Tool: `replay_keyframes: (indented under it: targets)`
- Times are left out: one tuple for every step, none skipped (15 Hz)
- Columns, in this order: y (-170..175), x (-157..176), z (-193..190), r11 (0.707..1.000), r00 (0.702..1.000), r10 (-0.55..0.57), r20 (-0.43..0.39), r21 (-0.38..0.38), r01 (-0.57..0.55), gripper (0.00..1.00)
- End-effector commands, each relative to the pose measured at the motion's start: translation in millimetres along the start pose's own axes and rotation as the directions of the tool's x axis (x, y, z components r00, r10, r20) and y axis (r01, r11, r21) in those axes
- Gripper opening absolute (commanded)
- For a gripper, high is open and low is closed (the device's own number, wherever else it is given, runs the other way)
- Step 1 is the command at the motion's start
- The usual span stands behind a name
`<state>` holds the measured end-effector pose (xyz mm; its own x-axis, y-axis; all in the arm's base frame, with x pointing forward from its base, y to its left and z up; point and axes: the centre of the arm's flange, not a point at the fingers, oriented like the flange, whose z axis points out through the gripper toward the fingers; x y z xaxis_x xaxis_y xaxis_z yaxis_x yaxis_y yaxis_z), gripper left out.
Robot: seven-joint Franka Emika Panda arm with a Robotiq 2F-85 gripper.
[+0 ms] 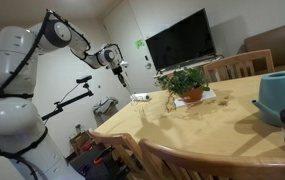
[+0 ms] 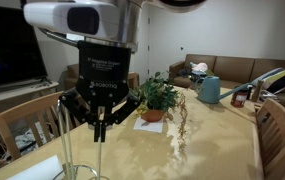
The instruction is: Pick up the silver mental object on the left side of the table and place it near the plant
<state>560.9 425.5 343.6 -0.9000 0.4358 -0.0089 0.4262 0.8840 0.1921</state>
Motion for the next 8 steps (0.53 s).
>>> replay_keyframes:
  targets:
    - [-15, -1, -24, 0.995, 0.993, 0.088, 0.073, 0.032, -0.091, 0.02]
    - [-18, -2, -28, 0.993, 0.991, 0.109, 0.082, 0.034, -0.112, 0.02]
    - [-21, -3, -31, 0.990, 0.986, 0.135, 0.098, 0.038, -0.140, 0.02]
    - [-26, -4, -37, 0.986, 0.982, 0.154, 0.113, 0.043, -0.159, 0.02]
    - [-30, -6, -41, 0.981, 0.975, 0.181, 0.129, 0.045, -0.188, 0.02]
    - [-37, -10, -46, 0.976, 0.969, 0.206, 0.137, 0.047, -0.215, 0.02]
    - [-42, -13, -50, 0.970, 0.963, 0.231, 0.141, 0.047, -0.240, 0.02]
    - [-50, -19, -52, 0.962, 0.956, 0.261, 0.136, 0.045, -0.269, 0.02]
